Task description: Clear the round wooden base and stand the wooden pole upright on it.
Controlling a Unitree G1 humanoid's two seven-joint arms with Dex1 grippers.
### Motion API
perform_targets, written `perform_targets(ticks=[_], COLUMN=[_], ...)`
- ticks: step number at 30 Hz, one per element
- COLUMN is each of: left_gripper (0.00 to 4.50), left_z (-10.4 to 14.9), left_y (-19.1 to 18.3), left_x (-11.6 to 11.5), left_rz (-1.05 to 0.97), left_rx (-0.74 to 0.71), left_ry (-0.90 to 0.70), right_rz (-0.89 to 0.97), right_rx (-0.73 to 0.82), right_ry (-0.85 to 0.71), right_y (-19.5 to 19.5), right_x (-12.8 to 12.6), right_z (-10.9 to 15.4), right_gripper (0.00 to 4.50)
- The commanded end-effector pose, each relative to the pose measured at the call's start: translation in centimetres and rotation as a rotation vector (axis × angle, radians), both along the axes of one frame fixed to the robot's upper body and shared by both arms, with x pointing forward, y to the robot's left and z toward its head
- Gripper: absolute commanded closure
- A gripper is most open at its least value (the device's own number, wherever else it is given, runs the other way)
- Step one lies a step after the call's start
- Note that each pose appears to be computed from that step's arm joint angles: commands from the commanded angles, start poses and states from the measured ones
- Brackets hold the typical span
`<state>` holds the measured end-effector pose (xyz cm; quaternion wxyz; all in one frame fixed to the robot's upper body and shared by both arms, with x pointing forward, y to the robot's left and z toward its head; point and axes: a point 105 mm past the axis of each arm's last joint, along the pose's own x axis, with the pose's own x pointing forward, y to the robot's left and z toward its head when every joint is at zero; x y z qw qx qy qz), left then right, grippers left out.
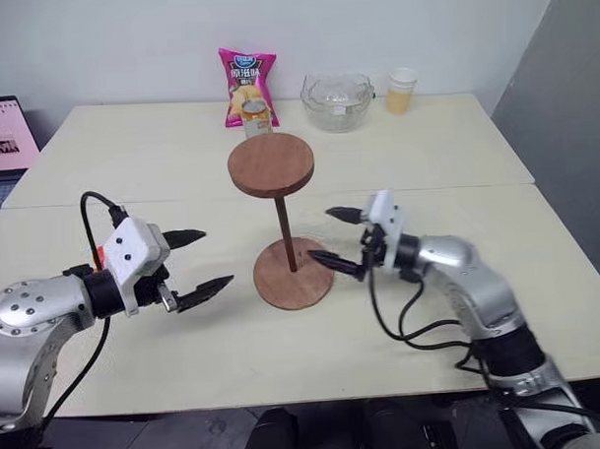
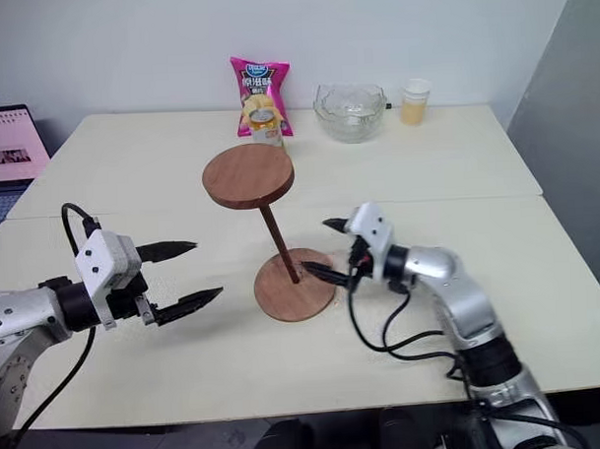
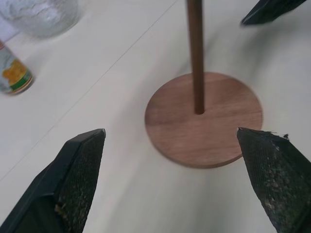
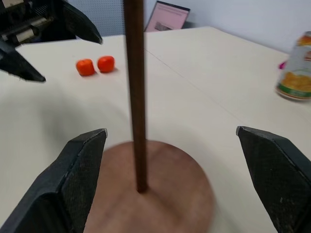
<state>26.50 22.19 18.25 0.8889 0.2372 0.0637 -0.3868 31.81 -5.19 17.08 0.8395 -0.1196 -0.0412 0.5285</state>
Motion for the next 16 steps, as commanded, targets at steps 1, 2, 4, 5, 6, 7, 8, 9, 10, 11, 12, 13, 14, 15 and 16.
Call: perform_targets(ticks=[1,2,4,5,6,7,8,9,10,11,12,13,14,15,16], left_gripper=[0.0,0.0,0.0,0.0,0.0,0.0,0.0,0.0,0.0,0.0,0.0,0.0,0.0,0.0,0.0], left_z=[0.9,1.0,1.4,1.5,1.5,1.5,1.5,1.5,1.5,1.5,1.4,1.5,1.5,1.5,1.4], left_y=[1.6,2.0,2.7,3.0,3.2,3.4,3.5,3.6,3.6,3.6,3.6,3.6,3.7,3.8,3.9], left_x=[-0.3,-0.5,-0.7,-0.7,-0.7,-0.7,-0.8,-0.8,-0.8,-0.8,-0.8,-0.7,-0.7,-0.6,-0.6], left_rz=[0.057,0.063,0.071,0.077,0.081,0.084,0.085,0.085,0.08,0.074,0.065,0.056,0.05,0.052,0.055], left_rx=[0.114,0.123,0.133,0.133,0.132,0.131,0.13,0.13,0.127,0.121,0.114,0.106,0.101,0.098,0.098], left_ry=[-0.018,-0.013,-0.011,-0.01,-0.007,-0.004,-0.002,-0.001,0.01,0.013,0.021,0.016,0.011,0.015,0.017], right_rz=[0.045,0.062,0.098,0.11,0.123,0.132,0.138,0.142,0.133,0.122,0.113,0.108,0.107,0.104,0.103], right_rx=[-0.001,-0.027,-0.075,-0.101,-0.129,-0.147,-0.159,-0.163,-0.193,-0.212,-0.223,-0.23,-0.229,-0.231,-0.232], right_ry=[-0.069,-0.075,-0.076,-0.075,-0.07,-0.066,-0.063,-0.06,-0.062,-0.065,-0.064,-0.062,-0.061,-0.063,-0.065], right_y=[-2.2,-3.7,-5.5,-6.2,-6.8,-7.1,-7.3,-7.3,-7.9,-8.4,-8.7,-8.9,-8.8,-8.8,-8.7], right_x=[-1.2,-1.8,-2.9,-3.5,-4.0,-4.3,-4.5,-4.6,-4.9,-5.2,-5.3,-5.4,-5.5,-5.5,-5.5], right_z=[2.6,3.2,4.1,4.4,4.5,4.5,4.6,4.6,4.5,4.5,4.5,4.4,4.4,4.3,4.3], right_gripper=[0.01,0.01,0.01,0.01,0.01,0.01,0.01,0.01,0.01,0.01,0.01,0.01,0.01,0.01,0.01])
